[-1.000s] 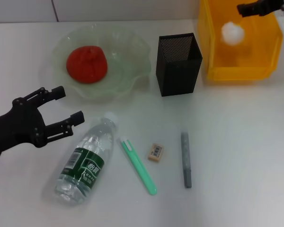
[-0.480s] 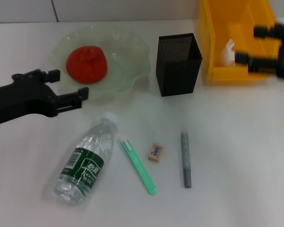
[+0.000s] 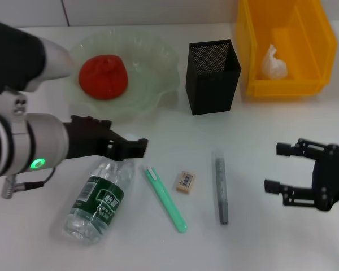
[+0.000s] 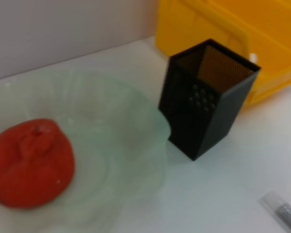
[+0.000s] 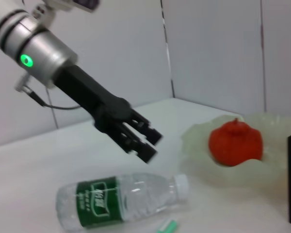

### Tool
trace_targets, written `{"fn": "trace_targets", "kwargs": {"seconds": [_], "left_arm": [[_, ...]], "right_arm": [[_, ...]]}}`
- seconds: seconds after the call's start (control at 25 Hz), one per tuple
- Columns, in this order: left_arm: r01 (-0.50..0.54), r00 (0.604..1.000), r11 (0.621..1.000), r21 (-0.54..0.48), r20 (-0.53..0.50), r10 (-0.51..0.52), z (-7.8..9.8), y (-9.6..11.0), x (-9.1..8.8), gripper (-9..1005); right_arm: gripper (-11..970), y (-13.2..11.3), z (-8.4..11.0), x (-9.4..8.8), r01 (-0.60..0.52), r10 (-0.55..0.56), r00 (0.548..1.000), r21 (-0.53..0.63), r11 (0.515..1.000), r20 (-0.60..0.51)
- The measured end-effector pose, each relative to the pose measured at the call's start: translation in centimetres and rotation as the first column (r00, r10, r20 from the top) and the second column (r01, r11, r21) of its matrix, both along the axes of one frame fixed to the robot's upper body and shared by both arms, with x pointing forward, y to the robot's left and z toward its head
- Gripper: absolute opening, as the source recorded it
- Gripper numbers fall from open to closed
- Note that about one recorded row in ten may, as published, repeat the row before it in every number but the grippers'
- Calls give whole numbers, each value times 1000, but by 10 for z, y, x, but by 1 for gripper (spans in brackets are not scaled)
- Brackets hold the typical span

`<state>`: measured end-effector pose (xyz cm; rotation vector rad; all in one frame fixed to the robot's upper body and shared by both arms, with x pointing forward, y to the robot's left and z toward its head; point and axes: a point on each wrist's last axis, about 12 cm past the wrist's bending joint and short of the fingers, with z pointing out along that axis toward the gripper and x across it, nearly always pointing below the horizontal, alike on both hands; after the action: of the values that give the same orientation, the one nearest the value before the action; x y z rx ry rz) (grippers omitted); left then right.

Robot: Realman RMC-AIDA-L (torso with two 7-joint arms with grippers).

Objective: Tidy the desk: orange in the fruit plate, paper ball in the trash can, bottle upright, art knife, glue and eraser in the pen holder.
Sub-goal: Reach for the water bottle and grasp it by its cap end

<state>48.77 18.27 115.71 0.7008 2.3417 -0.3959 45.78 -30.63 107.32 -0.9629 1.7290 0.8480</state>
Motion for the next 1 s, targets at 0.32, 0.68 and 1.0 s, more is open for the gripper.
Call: {"fn": "trace_targets", "kwargs": {"seconds": [0.32,0.68,1.0], "left_arm": [[-3,1000,999,38,-17,4,-19,-3,16,833],[-15,999,998,55,-28,16,-40,-5,29,828],[-19,998,997,74,-53,23,-56,-5,37,823]], "right_arm": [[811,3,-6,-2,-12,12,1000,42,999,-8],[810,7,-8,0,-26,27,999,46,999,-17],[809,8,-9,2,-22,23,999,52,998,-25]]}}
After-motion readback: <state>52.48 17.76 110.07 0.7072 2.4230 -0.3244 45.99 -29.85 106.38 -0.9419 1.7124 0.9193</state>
